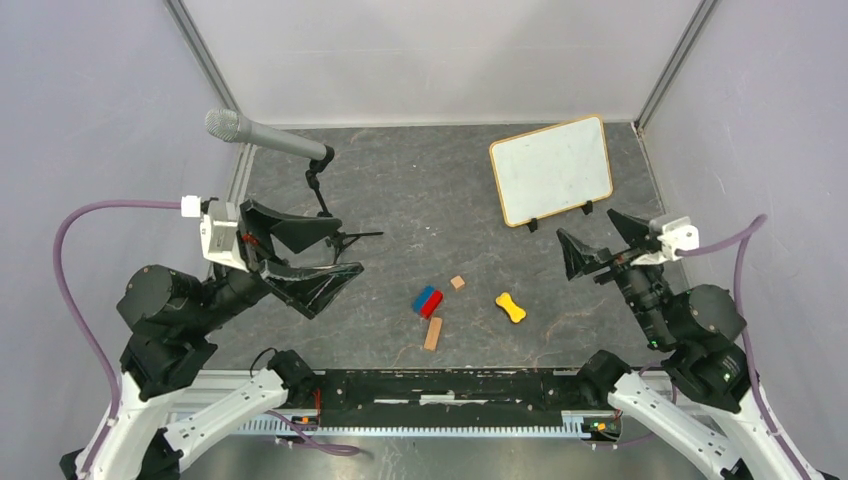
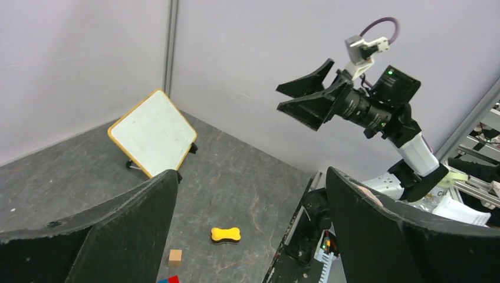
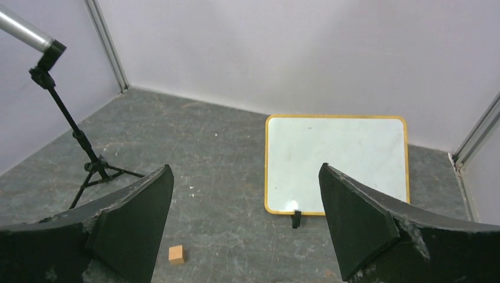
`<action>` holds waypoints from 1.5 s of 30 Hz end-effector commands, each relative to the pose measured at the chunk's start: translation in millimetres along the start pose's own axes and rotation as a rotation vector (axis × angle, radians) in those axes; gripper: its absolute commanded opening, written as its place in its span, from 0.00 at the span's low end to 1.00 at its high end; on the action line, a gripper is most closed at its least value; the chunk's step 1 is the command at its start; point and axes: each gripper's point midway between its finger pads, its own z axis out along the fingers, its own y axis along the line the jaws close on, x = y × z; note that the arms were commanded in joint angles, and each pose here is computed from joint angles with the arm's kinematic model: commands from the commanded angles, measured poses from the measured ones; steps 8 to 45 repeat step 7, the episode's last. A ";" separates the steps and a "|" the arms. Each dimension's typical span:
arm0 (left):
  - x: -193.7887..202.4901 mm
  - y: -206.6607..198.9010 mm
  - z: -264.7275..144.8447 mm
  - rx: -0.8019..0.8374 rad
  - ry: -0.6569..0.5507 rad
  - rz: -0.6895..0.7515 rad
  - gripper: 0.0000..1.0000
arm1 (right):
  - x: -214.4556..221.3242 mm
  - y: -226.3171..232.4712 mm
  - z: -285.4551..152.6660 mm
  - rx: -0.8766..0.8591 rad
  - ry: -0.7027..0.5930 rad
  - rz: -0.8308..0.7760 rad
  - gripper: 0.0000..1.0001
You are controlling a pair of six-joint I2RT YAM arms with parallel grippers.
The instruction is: Erase the whiteboard
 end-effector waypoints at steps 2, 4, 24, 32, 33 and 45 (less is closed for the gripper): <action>5.3 15.9 -8.0 -0.080 0.008 0.059 1.00 | -20.2 -7.6 -8.1 0.023 -0.107 0.017 0.98; 4.0 17.4 -7.2 -0.088 0.003 0.058 1.00 | -11.1 -16.3 -7.3 0.077 -0.084 0.012 0.98; 7.6 17.7 -3.1 -0.081 0.005 0.039 1.00 | 5.9 -27.4 -4.6 0.150 -0.033 -0.007 0.98; 7.6 17.7 -3.1 -0.081 0.005 0.039 1.00 | 5.9 -27.4 -4.6 0.150 -0.033 -0.007 0.98; 7.6 17.7 -3.1 -0.081 0.005 0.039 1.00 | 5.9 -27.4 -4.6 0.150 -0.033 -0.007 0.98; 7.6 17.7 -3.1 -0.081 0.005 0.039 1.00 | 5.9 -27.4 -4.6 0.150 -0.033 -0.007 0.98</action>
